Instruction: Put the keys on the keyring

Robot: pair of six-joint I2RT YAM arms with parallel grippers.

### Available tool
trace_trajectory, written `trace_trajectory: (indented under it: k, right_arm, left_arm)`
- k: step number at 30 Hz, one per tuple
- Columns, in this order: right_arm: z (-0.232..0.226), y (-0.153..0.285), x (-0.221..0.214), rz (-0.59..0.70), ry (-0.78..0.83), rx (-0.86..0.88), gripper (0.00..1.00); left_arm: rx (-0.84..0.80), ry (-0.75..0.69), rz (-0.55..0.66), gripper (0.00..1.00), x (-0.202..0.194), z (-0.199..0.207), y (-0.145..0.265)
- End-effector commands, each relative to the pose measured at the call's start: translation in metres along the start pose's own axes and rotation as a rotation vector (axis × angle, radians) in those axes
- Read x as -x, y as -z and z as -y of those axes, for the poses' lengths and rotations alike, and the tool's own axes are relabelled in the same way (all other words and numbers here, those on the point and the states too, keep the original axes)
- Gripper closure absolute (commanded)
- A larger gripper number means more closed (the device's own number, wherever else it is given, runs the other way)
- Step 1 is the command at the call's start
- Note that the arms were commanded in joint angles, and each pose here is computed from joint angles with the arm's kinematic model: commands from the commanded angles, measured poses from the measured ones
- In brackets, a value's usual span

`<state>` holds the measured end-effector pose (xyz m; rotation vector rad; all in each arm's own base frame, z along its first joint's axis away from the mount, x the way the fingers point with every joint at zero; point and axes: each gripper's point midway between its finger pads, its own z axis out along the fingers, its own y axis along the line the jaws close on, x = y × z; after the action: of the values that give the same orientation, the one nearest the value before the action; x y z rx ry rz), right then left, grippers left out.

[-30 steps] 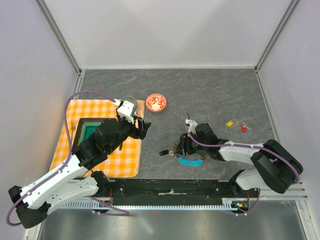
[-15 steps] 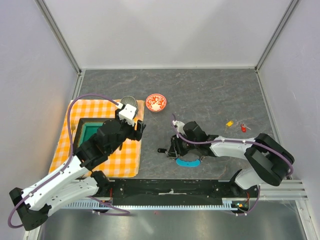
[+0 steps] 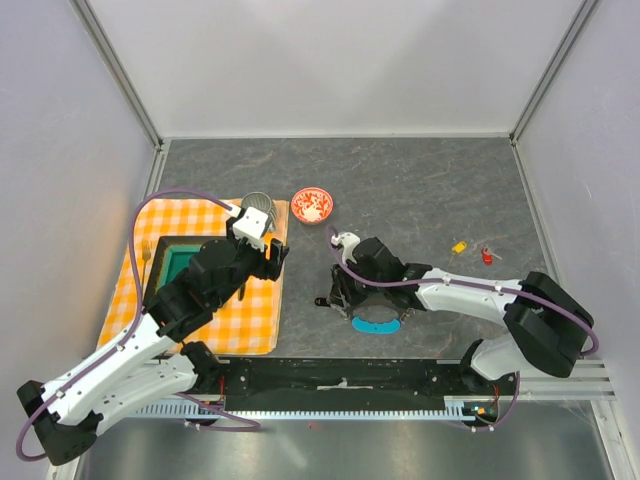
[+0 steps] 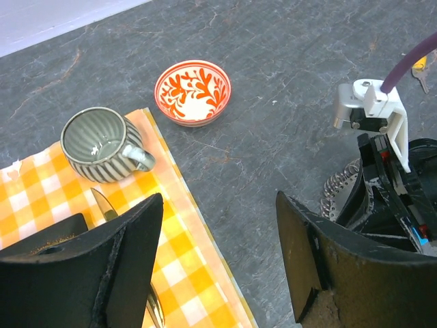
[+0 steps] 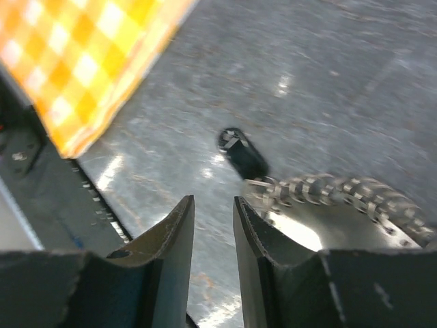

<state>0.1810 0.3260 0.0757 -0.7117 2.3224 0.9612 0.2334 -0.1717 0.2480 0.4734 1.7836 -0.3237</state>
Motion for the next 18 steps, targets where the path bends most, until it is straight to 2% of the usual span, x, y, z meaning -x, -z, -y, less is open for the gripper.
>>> trace_trajectory:
  k: [1,6,14,17,18]
  right_arm:
    - [0.029,0.011,-0.001,-0.028,0.081,-0.198,0.64]
    - [0.022,0.0,-0.014,-0.064,0.153,-0.227,0.66]
    - [0.04,-0.012,-0.019,-0.076,0.189,-0.321,0.73]
    - [0.048,-0.009,-0.019,-0.069,0.196,-0.366,0.8]
    - [0.048,-0.007,-0.016,-0.06,0.198,-0.372,0.86]
  left_arm:
    - [-0.01,-0.022,0.015,0.27,0.003,-0.001,0.0]
    - [-0.014,-0.017,0.014,0.27,0.002,-0.001,-0.001]
    - [-0.013,-0.012,0.014,0.27,0.003,-0.003,-0.001]
    - [-0.016,-0.008,0.013,0.27,0.002,-0.003,-0.001]
    - [-0.016,-0.009,0.009,0.27,0.002,-0.003,-0.002]
